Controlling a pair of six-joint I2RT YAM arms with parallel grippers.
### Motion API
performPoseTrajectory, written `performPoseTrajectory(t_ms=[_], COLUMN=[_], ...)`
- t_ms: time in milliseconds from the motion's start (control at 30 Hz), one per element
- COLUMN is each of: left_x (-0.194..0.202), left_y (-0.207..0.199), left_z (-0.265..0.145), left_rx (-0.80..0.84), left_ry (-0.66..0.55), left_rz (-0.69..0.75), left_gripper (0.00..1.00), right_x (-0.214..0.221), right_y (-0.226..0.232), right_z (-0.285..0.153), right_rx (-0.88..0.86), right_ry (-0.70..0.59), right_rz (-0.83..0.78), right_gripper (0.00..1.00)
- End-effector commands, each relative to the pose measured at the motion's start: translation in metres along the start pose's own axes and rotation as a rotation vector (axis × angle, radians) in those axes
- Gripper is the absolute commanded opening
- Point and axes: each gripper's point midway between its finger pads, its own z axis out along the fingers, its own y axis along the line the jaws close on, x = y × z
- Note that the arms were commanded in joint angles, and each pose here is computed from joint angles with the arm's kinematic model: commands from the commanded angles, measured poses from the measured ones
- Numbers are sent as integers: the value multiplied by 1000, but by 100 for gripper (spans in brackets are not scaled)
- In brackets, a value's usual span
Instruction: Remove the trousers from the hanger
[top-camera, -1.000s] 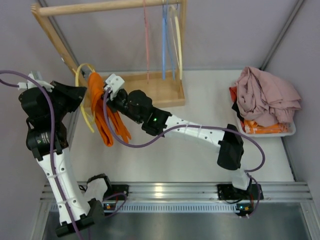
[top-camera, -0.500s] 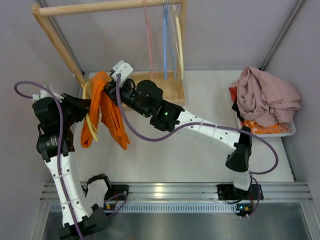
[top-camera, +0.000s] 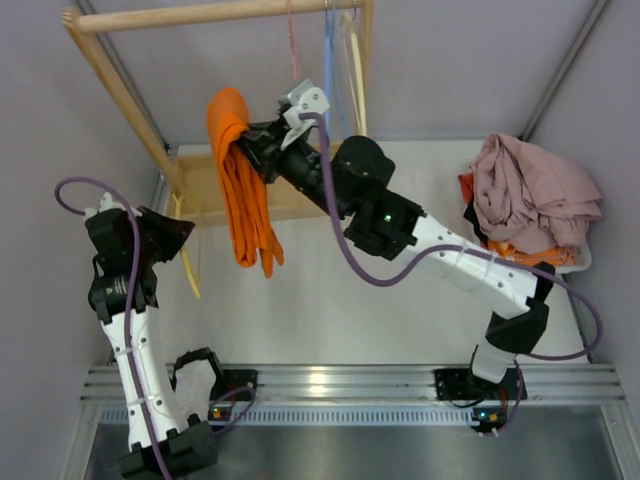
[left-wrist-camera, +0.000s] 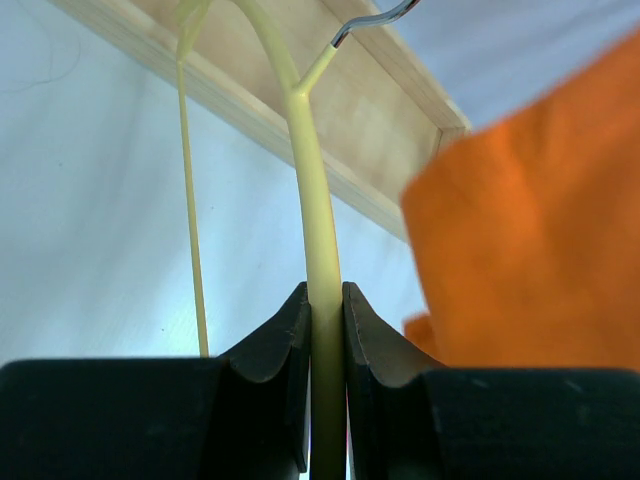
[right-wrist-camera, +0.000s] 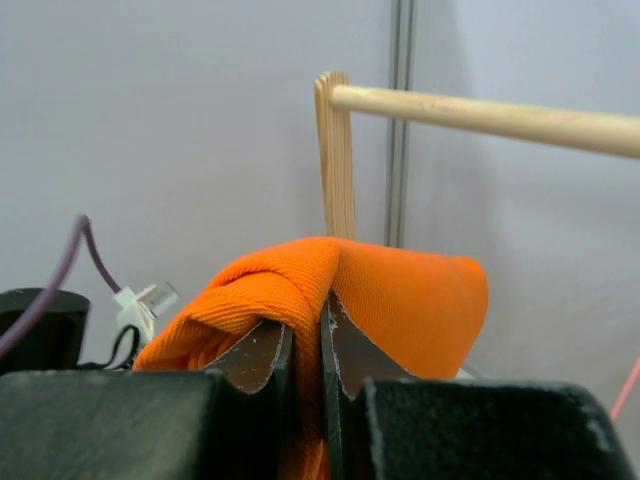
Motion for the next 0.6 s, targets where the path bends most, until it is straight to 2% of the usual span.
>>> performPoseTrajectory(t_ms=[0,67,100,133,167,200,233,300,333,400,433,500,567], left_x=[-13,-12,-12,-12,-13,-13,-14,-15,-15,-18,-19,-22,-25], left_y=[-6,-4,-4,-4,-5,-6,-6,-7,-7,-9,-9,-11,-13], left_z=[1,3,3,4,3,2,1,2,3,4,4,4,6], left_rx=[28,25,23,26,30,33,35,38,38,46,43,46,49], left_ry=[-53,-49,-45,-44,-49,-50,-54,-57,-57,-64,-66,-70,-74], left_rz=[39,42,47,52,59,65,74,81,80,82,85,91,96], left_gripper=[0,0,0,0,0,0,0,0,0,0,0,0,0], right_x=[-192,-190,-168,-183,-179,-154,-168,-139,-155,-140,-152,-142,-151], right_y=[-21,-17,-11,-13,-12,-9,-10,-12,-11,-15,-28,-41,-56], right_z=[-74,-94,-95,-117,-125,-128,-151,-165,-189,-204,-221,-234,-252], right_rx=[-18,-62,-95,-109,-123,-138,-164,-168,-198,-195,-141,-92,-57], right_ry=[-447,-427,-378,-403,-394,-340,-367,-293,-328,-295,-316,-260,-267], right_rz=[85,72,58,56,45,26,17,-7,-16,-49,-43,-58,-55], right_gripper=[0,0,0,0,0,0,0,0,0,0,0,0,0])
